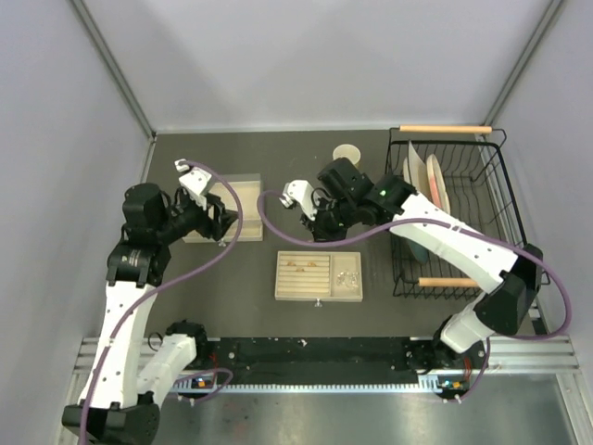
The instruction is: Organize the mixed jewelry
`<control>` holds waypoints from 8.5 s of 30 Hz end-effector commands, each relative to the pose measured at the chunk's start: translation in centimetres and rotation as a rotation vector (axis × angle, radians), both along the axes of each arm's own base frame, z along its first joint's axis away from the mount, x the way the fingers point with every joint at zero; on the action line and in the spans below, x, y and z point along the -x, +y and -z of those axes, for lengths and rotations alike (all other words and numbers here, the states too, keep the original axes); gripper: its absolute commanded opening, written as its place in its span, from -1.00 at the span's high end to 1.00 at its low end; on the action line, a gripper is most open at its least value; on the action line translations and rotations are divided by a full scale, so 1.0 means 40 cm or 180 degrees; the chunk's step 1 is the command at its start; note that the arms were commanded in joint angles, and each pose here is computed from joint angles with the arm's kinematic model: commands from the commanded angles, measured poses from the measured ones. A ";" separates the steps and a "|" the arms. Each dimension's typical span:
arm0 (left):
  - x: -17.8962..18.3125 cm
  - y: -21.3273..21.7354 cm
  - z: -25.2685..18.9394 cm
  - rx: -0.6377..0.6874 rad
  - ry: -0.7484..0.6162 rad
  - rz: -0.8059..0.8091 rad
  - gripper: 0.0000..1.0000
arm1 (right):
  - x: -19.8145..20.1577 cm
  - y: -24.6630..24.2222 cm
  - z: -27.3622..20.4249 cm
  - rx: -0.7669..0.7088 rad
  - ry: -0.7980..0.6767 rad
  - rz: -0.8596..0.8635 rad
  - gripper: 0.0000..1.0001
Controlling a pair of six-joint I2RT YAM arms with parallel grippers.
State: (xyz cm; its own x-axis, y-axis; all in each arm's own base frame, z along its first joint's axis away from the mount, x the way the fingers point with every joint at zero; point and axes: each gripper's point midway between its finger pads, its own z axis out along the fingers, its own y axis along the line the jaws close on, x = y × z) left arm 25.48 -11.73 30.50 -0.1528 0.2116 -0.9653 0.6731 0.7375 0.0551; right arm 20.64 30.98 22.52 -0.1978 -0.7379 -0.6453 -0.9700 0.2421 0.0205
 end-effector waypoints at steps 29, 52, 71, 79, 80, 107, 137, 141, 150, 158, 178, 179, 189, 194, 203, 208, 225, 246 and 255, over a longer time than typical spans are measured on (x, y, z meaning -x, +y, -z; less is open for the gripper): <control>-0.093 0.285 0.102 0.0379 0.0435 -0.1526 -0.38 | 0.005 0.129 0.349 0.0561 -0.0033 0.0071 1.00; -0.093 0.274 0.116 0.0361 0.0497 -0.1386 -0.37 | -0.014 0.154 0.401 0.0667 -0.0092 0.0012 1.00; -0.088 0.267 0.123 0.0396 0.0536 -0.1328 -0.36 | -0.011 0.134 0.450 0.0823 -0.0100 -0.0052 1.00; -0.085 0.265 0.122 0.0419 0.0548 -0.1314 -0.35 | -0.007 0.121 0.481 0.0894 -0.0075 -0.0043 1.00; -0.085 0.264 0.122 0.0417 0.0546 -0.1308 -0.35 | -0.006 0.119 0.484 0.0901 -0.0076 -0.0041 1.00; -0.085 0.271 0.075 0.0418 0.0493 -0.1364 -0.35 | -0.022 0.039 0.217 0.0632 -0.0654 0.0125 -0.05; -0.114 0.319 0.139 0.0491 0.0777 -0.1726 -0.36 | 0.121 -0.127 0.416 0.0830 -0.0275 -0.0115 -0.11; -0.115 0.321 0.147 0.0468 0.0778 -0.1722 -0.36 | 0.115 -0.113 0.430 0.0850 -0.0250 -0.0113 -0.11; -0.125 0.327 0.155 0.0476 0.0788 -0.1712 -0.36 | 0.100 -0.086 0.437 0.0849 -0.0260 -0.0088 -0.11; -0.133 0.333 0.166 0.0485 0.0807 -0.1718 -0.35 | 0.098 -0.080 0.465 0.0959 -0.0282 -0.0085 -0.09; -0.181 0.391 0.177 0.0438 0.0748 -0.1931 -0.35 | 0.080 -0.062 0.500 0.1217 -0.0436 -0.0037 0.85; -0.187 0.401 0.172 0.0407 0.0708 -0.1982 -0.35 | 0.081 -0.061 0.493 0.1210 -0.0436 -0.0050 0.90; -0.290 0.513 0.182 0.0328 0.0764 -0.2522 -0.36 | 0.057 -0.031 0.365 0.1122 -0.0608 -0.0175 1.00; -0.348 0.546 0.194 0.0387 0.0845 -0.2644 -0.36 | 0.029 -0.001 0.296 0.1044 -0.0771 -0.0209 1.00; -0.452 0.561 0.246 0.0782 0.1162 -0.2699 -0.36 | 0.033 0.076 0.256 0.0988 -0.0835 -0.0420 1.00; -0.503 0.563 0.294 0.1002 0.1382 -0.2717 -0.36 | 0.031 0.121 0.249 0.0954 -0.0852 -0.0515 1.00; -0.708 0.536 0.349 0.1156 0.1511 -0.2525 -0.40 | 0.063 0.243 0.257 0.1033 -0.0856 -0.0808 1.00; -0.704 0.391 0.526 0.1081 0.2085 -0.2189 -0.31 | 0.078 0.300 0.266 0.1007 -0.0824 -0.0956 1.00; -0.663 0.333 0.548 0.1100 0.2197 -0.2062 -0.26 | 0.086 0.320 0.274 0.0955 -0.0749 -0.0995 1.00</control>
State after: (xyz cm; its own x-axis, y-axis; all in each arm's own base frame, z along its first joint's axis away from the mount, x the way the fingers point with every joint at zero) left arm 53.02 3.70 8.65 -0.6634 -0.3962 -0.6347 -0.0856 0.8829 -0.4617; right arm 17.37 41.40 9.62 0.1630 -0.9319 -0.3240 -0.9712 -0.0936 -0.2193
